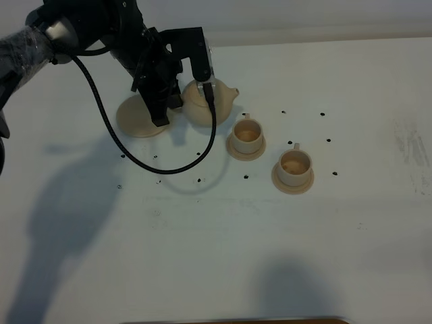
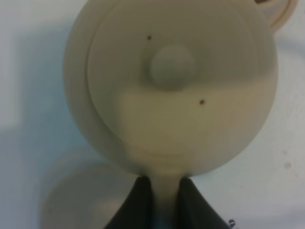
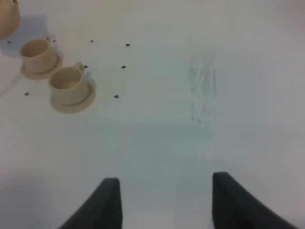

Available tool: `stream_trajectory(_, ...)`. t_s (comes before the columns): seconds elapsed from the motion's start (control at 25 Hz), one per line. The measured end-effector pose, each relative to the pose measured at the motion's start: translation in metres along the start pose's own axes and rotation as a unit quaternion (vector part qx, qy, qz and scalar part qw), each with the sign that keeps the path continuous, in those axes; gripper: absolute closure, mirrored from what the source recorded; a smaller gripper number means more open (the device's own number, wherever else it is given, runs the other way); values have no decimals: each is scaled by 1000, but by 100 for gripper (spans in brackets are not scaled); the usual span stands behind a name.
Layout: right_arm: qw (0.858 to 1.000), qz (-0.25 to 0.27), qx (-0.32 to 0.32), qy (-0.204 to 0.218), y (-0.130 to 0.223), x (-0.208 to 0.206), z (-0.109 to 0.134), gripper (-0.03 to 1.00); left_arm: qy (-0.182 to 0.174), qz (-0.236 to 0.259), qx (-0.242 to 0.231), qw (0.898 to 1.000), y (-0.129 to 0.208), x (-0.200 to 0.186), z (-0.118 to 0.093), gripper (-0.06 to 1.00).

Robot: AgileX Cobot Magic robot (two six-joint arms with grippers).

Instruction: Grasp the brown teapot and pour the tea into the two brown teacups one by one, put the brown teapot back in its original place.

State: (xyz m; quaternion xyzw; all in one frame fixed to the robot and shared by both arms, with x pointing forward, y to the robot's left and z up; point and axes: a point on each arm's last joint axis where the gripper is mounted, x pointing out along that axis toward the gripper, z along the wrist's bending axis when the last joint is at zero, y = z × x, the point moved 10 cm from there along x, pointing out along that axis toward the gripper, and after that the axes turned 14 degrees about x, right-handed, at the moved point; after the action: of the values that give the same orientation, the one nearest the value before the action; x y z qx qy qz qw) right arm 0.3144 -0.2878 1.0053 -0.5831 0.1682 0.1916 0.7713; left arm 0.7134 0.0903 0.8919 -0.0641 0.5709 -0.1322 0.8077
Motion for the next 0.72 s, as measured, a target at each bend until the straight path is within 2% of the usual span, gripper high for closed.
stream_trajectory(0.32, 1000, 0, 0, 0, 0, 0, 0, 53, -10, 9, 69, 998, 0, 1, 3, 86)
stream_trajectory(0.72, 1000, 0, 0, 0, 0, 0, 0, 53, -19, 33, 153, 988, 6, 1, 8, 86)
